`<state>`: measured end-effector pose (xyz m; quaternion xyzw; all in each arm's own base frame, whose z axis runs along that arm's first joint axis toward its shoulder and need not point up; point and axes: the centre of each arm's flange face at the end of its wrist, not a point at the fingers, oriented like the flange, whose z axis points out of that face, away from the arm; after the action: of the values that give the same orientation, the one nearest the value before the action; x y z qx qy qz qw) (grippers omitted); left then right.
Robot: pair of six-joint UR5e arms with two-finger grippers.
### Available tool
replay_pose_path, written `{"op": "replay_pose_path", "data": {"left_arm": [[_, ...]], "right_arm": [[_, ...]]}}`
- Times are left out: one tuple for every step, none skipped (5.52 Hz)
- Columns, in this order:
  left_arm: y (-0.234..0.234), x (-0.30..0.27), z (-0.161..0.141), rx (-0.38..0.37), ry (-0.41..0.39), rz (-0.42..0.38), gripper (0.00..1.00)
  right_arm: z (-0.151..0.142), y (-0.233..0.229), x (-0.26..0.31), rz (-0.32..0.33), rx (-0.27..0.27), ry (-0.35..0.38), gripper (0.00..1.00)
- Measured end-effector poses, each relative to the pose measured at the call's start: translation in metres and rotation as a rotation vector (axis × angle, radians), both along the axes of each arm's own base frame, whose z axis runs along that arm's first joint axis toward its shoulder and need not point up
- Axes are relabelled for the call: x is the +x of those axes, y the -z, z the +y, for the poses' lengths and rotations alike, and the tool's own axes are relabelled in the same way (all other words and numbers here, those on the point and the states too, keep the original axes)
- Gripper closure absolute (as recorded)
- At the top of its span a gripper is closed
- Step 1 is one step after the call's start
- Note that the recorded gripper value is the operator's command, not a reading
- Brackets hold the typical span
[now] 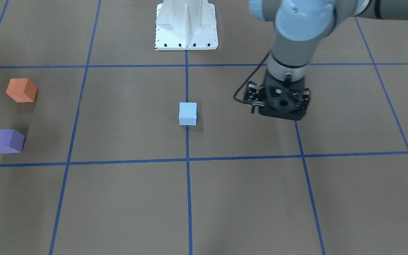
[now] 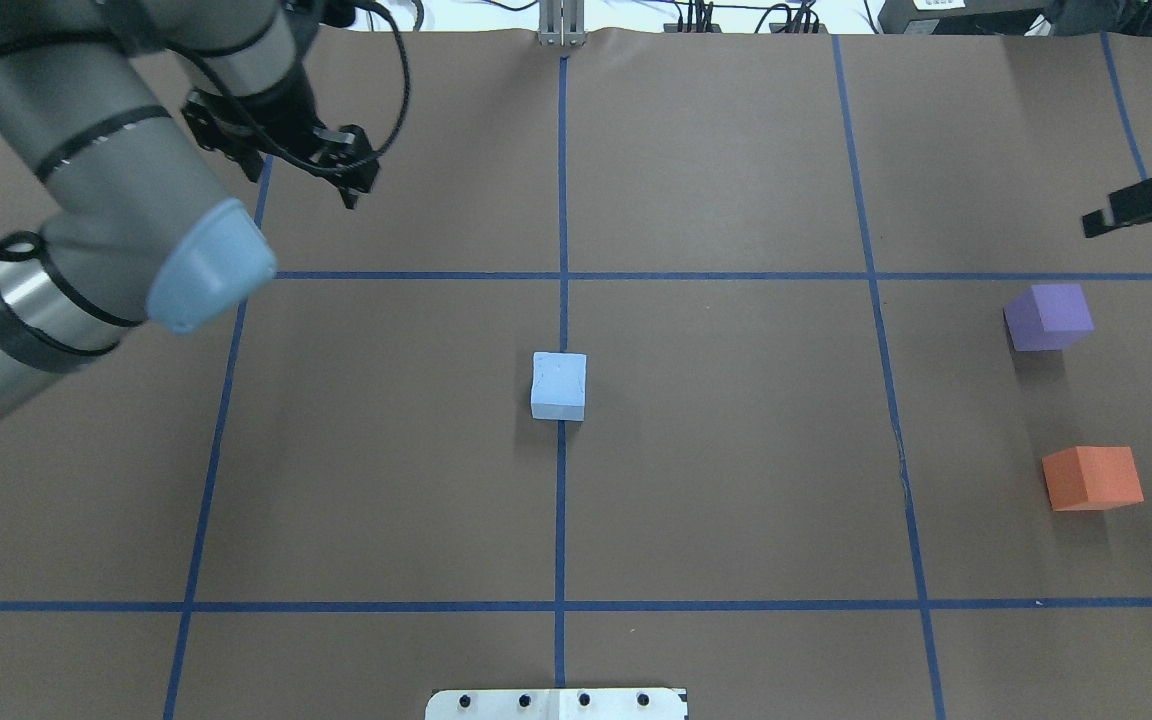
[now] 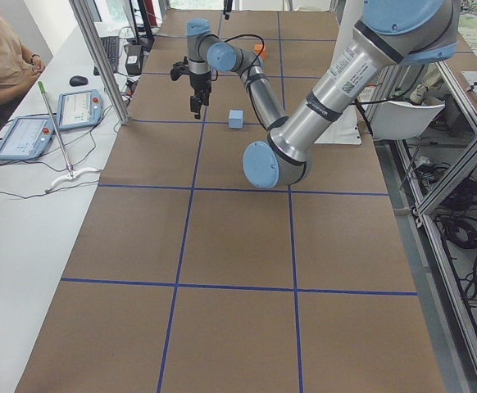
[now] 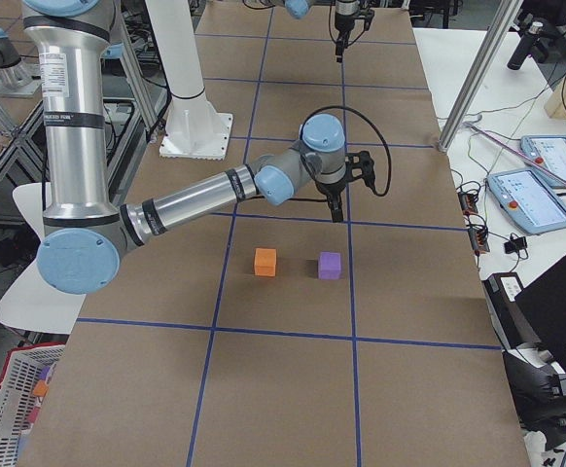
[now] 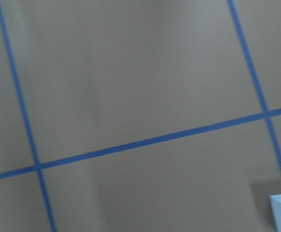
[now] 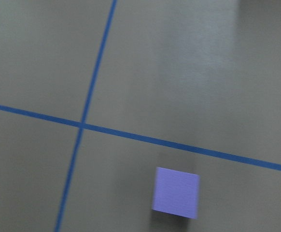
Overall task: Place blue block between orange and purple blocks
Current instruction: 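Withdraw the left gripper while the right arm swings toward the cube, then lower the right gripper over the light blue cube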
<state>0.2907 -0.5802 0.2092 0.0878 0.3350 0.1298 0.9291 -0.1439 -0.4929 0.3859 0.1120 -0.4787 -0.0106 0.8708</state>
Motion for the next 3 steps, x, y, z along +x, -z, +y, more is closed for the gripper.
{"op": "replay_pose_path", "data": {"left_arm": [[-0.055, -0.079, -0.021, 0.027, -0.03, -0.029, 0.0], [-0.113, -0.146, -0.026, 0.01, -0.013, -0.047, 0.0], [-0.173, -0.176, -0.017, -0.026, 0.007, -0.064, 0.0]], "right_arm": [[-0.002, 0.065, -0.089, -0.024, -0.058, -0.012, 0.0], [0.005, 0.135, -0.169, 0.0, -0.099, -0.019, 0.0], [0.019, 0.187, -0.227, 0.041, -0.117, -0.02, 0.0]]}}
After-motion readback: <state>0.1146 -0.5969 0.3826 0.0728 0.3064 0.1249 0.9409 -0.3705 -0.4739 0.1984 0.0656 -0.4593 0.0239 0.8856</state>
